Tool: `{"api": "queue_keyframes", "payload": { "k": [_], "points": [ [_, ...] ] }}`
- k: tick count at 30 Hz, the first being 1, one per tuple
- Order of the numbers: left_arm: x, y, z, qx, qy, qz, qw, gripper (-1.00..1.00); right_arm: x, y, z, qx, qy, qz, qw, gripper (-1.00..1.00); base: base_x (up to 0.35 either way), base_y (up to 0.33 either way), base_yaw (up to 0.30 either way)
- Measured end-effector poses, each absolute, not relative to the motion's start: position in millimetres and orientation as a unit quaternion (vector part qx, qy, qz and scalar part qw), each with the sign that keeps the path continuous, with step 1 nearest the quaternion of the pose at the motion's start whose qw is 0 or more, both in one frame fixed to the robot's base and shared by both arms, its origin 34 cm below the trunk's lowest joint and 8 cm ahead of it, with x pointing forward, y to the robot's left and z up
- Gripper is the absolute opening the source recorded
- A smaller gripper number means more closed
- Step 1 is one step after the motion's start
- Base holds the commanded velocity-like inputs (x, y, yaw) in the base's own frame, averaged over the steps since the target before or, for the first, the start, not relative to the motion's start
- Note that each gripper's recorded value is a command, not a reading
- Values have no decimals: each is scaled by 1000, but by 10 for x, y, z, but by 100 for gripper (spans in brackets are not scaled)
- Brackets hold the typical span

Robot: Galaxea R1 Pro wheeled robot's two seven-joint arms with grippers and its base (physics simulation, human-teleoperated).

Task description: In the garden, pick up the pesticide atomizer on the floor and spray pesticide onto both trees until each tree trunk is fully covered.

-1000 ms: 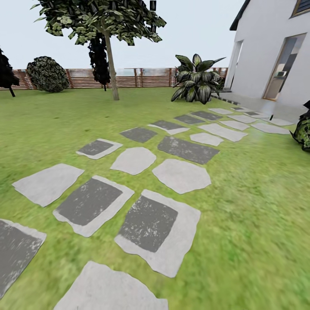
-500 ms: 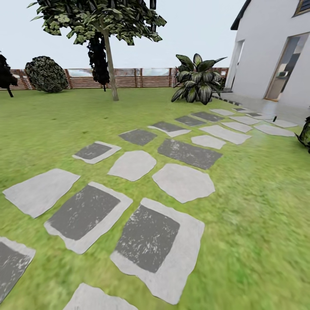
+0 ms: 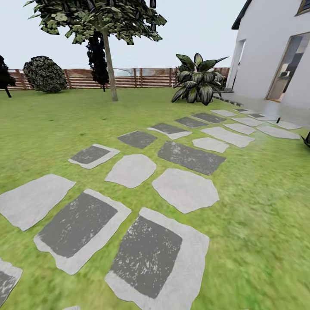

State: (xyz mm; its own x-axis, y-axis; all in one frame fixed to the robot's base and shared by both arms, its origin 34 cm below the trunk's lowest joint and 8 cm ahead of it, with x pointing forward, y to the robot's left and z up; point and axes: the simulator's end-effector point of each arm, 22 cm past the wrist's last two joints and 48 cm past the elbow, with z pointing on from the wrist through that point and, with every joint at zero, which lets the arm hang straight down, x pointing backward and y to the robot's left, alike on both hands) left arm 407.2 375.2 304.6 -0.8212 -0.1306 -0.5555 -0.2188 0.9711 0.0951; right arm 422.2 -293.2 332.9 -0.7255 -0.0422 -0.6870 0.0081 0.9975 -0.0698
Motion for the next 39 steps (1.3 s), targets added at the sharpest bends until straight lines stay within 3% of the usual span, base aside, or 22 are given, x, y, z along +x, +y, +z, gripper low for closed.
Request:
{"api": "queue_keyframes", "payload": {
  "k": [31, 39],
  "points": [
    [4083, 3752, 3050, -92, 951, 77, 285, 100, 4223, -2932, 3329, -9, 928, -34, 370, 100, 335, 0, -2],
    [4081, 3751, 3049, -92, 951, 77, 285, 100, 4224, -2932, 3330, -9, 928, -34, 371, 100, 335, 0, -204]
  ]
}}
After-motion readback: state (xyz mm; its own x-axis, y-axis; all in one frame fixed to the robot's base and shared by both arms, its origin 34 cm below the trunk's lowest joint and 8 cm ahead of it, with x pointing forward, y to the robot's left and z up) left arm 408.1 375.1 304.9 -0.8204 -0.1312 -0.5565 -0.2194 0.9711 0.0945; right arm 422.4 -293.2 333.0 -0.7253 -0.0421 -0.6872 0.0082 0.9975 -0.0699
